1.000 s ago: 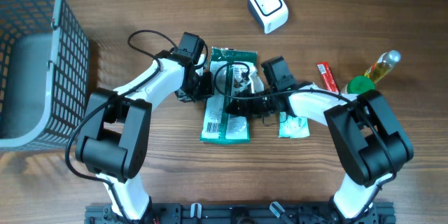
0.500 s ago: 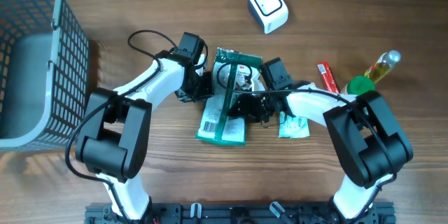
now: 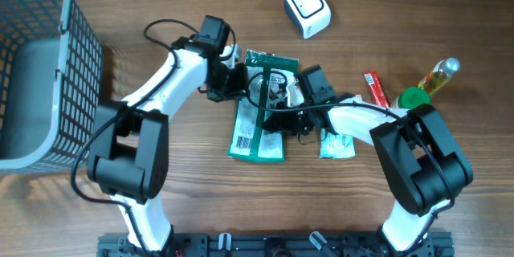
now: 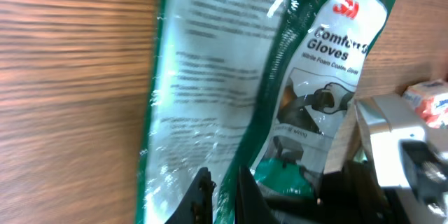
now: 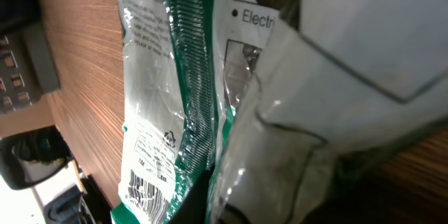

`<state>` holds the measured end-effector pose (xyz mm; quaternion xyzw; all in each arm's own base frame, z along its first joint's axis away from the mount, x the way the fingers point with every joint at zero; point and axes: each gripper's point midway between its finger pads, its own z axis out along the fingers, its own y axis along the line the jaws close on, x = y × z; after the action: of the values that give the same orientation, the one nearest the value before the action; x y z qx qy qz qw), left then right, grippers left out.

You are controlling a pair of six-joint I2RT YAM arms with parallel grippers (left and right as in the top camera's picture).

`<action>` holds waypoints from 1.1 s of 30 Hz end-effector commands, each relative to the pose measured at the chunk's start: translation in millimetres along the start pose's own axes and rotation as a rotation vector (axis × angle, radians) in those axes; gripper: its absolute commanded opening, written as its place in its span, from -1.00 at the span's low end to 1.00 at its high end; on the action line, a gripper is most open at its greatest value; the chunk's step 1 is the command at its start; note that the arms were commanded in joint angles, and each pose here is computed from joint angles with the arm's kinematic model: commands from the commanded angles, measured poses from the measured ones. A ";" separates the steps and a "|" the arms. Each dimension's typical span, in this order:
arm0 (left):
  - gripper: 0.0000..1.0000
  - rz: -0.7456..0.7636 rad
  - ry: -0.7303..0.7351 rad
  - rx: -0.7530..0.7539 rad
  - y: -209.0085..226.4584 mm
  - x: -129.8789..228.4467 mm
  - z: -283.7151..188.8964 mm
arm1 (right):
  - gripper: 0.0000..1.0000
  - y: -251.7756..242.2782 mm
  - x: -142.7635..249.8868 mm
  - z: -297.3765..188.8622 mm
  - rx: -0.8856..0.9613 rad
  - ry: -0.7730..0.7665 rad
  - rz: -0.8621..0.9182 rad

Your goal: Scan the item barcode

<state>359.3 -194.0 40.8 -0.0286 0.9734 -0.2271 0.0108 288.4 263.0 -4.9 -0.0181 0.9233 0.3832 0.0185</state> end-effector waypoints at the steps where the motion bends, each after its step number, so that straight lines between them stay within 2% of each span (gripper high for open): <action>1: -0.92 0.019 0.063 0.009 -3.8 9.1 29.8 | -0.58 -32.9 7.2 7.6 0.114 -0.005 0.011; 3: -0.92 0.027 0.072 0.003 -4.0 10.8 37.3 | -0.50 -33.1 7.7 7.6 0.115 -0.003 0.013; 6: -0.92 0.030 0.061 -0.039 3.9 8.1 45.1 | -0.07 -33.4 8.2 7.6 0.116 -0.002 0.015; 7: -0.92 0.028 0.057 -0.066 9.4 7.1 47.1 | 0.00 -32.8 8.5 7.6 0.111 0.001 0.016; 10: -0.92 0.021 0.061 -0.088 15.9 9.3 50.4 | 0.01 -25.7 13.3 6.2 0.057 0.033 0.040; 13: -0.92 -0.022 0.057 -0.112 21.2 10.3 51.4 | 0.01 -30.7 17.5 3.7 0.069 0.049 0.138; 18: -0.92 -0.058 0.055 -0.113 21.1 10.2 51.4 | -0.04 -39.8 16.9 8.0 0.154 0.010 0.226; 22: -0.92 -0.057 0.055 -0.113 21.1 10.2 51.4 | -0.18 -36.9 21.3 17.2 0.198 -0.013 0.281; 27: -0.92 -0.056 0.053 -0.112 20.9 9.7 51.4 | -0.23 -24.4 17.6 26.1 0.181 -0.051 0.310; 29: -0.92 -0.056 0.052 -0.112 20.9 9.5 51.4 | -0.40 -26.8 14.7 27.3 0.190 -0.069 0.318; 30: -0.92 -0.056 0.052 -0.112 21.1 9.3 51.3 | -0.59 -29.1 14.3 27.1 0.202 -0.073 0.308; 31: -0.92 -0.060 0.050 -0.112 22.5 8.5 50.7 | -0.67 -32.3 14.3 26.1 0.216 -0.075 0.289; 33: -0.92 -0.077 0.043 -0.111 27.7 4.6 47.8 | -0.65 -37.4 17.2 23.8 0.232 -0.059 0.276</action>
<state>355.1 -208.2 2.9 -0.0380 0.9781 -0.2044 -0.0131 284.8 286.6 -3.2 0.0959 0.9278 0.3606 -0.0012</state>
